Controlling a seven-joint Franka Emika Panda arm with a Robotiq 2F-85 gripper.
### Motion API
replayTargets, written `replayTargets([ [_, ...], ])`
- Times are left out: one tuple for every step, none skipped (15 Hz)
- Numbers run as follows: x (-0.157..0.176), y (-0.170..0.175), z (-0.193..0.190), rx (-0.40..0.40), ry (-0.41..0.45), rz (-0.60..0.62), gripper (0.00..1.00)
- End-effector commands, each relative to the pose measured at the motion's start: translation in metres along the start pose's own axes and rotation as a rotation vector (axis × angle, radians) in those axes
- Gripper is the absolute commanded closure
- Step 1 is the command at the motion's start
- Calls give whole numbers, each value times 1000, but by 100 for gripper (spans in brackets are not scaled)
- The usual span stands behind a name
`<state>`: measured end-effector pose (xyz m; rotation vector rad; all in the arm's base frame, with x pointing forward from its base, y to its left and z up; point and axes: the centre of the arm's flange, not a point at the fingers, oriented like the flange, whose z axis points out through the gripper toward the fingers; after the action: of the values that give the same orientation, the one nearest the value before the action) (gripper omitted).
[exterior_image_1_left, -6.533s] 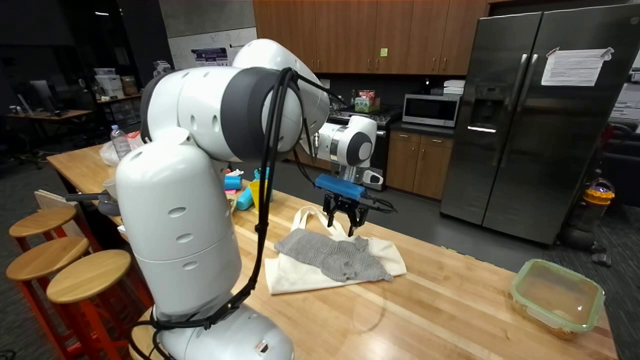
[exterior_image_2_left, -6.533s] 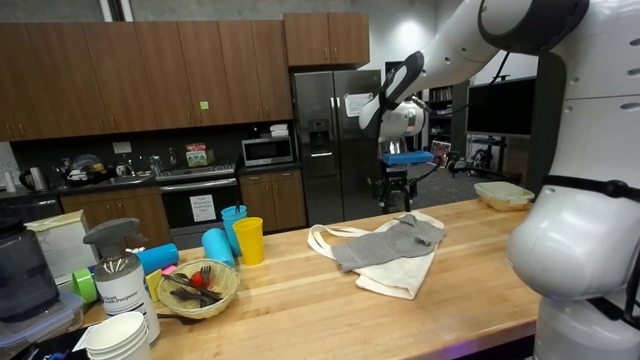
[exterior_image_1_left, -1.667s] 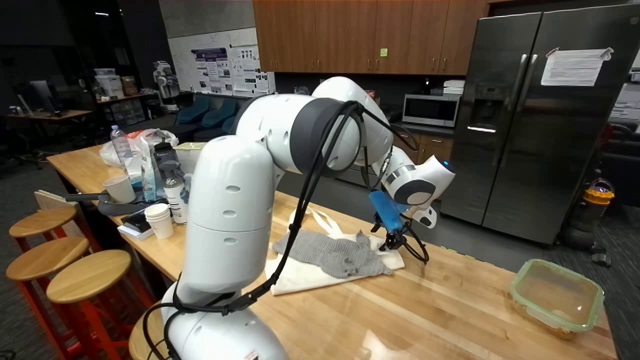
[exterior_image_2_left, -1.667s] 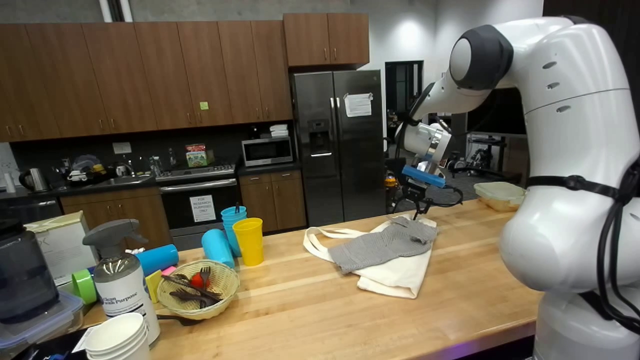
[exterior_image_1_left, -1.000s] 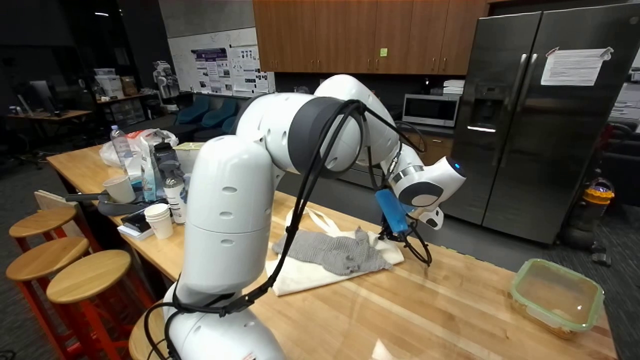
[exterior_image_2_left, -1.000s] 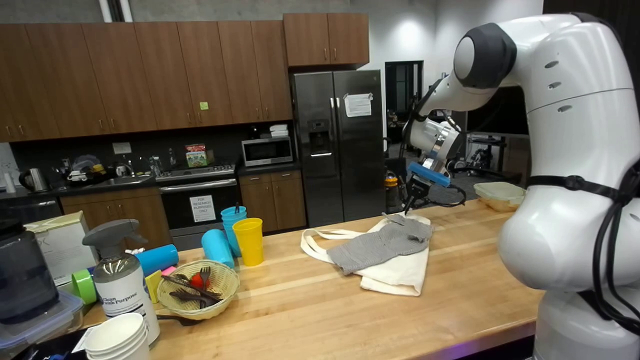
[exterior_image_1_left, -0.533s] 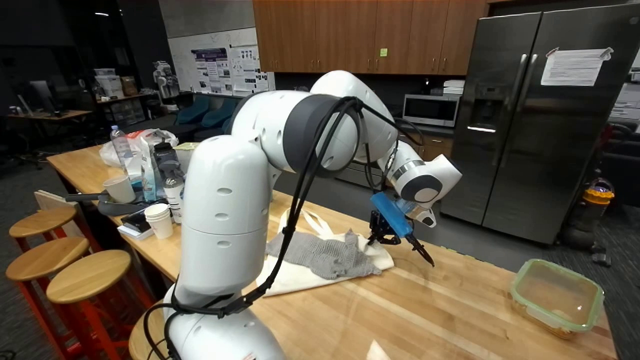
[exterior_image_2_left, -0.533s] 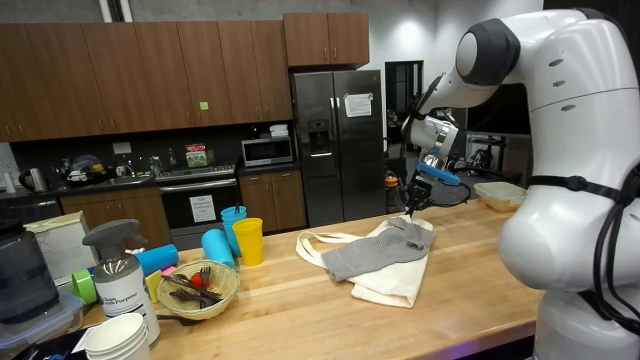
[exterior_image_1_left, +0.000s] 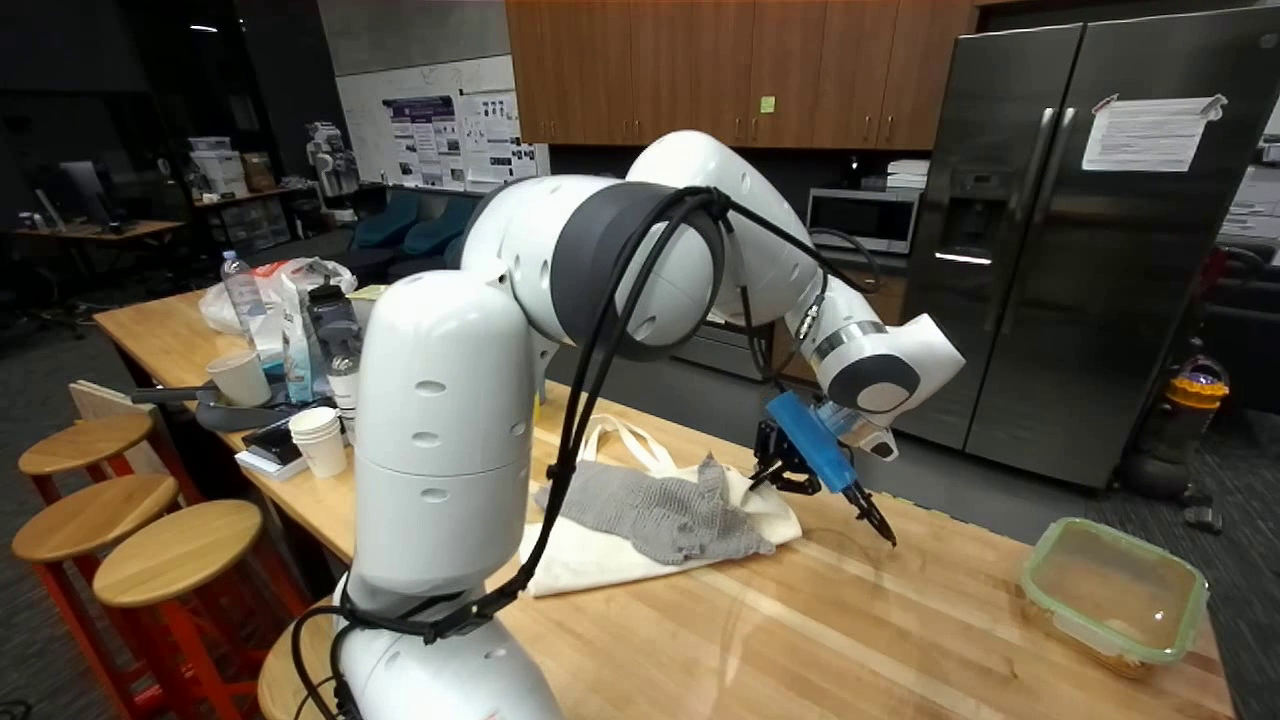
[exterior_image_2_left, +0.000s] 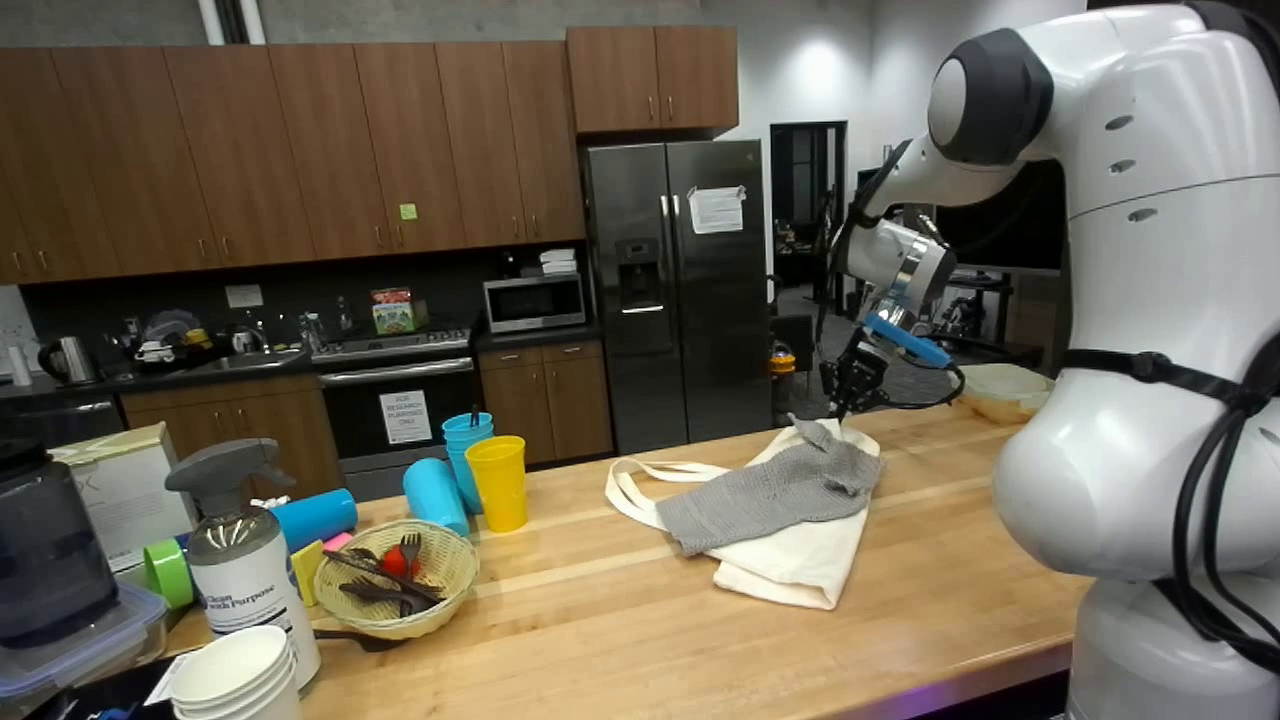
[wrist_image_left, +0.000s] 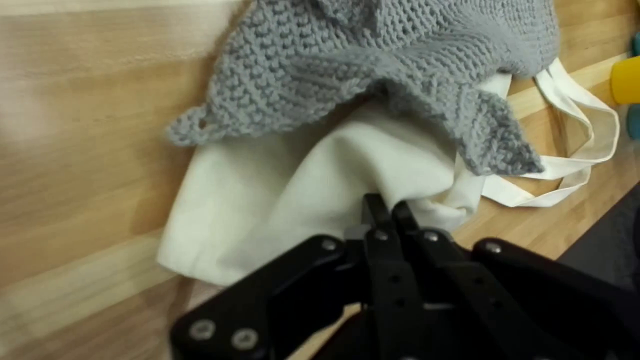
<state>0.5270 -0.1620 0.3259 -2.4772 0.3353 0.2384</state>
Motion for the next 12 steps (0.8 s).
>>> replayTargets([
  [-10, 25, -25, 107, 39, -22, 99],
  [-9, 33, -31, 134, 54, -21, 99],
  [-8, 41, -36, 160, 67, -18, 99],
  [-8, 49, -42, 183, 79, -17, 99],
  [-7, 57, -49, 203, 90, -18, 99],
  [-5, 64, -55, 220, 100, -18, 99],
  [-2, 72, -63, 233, 107, -14, 99],
  [1, 79, -69, 241, 114, -9, 99],
  [6, 88, -78, 248, 122, 0, 99],
  [11, 98, -86, 256, 131, 11, 99],
  [17, 107, -94, 260, 141, 21, 99],
  [23, 117, -102, 264, 151, 30, 99],
])
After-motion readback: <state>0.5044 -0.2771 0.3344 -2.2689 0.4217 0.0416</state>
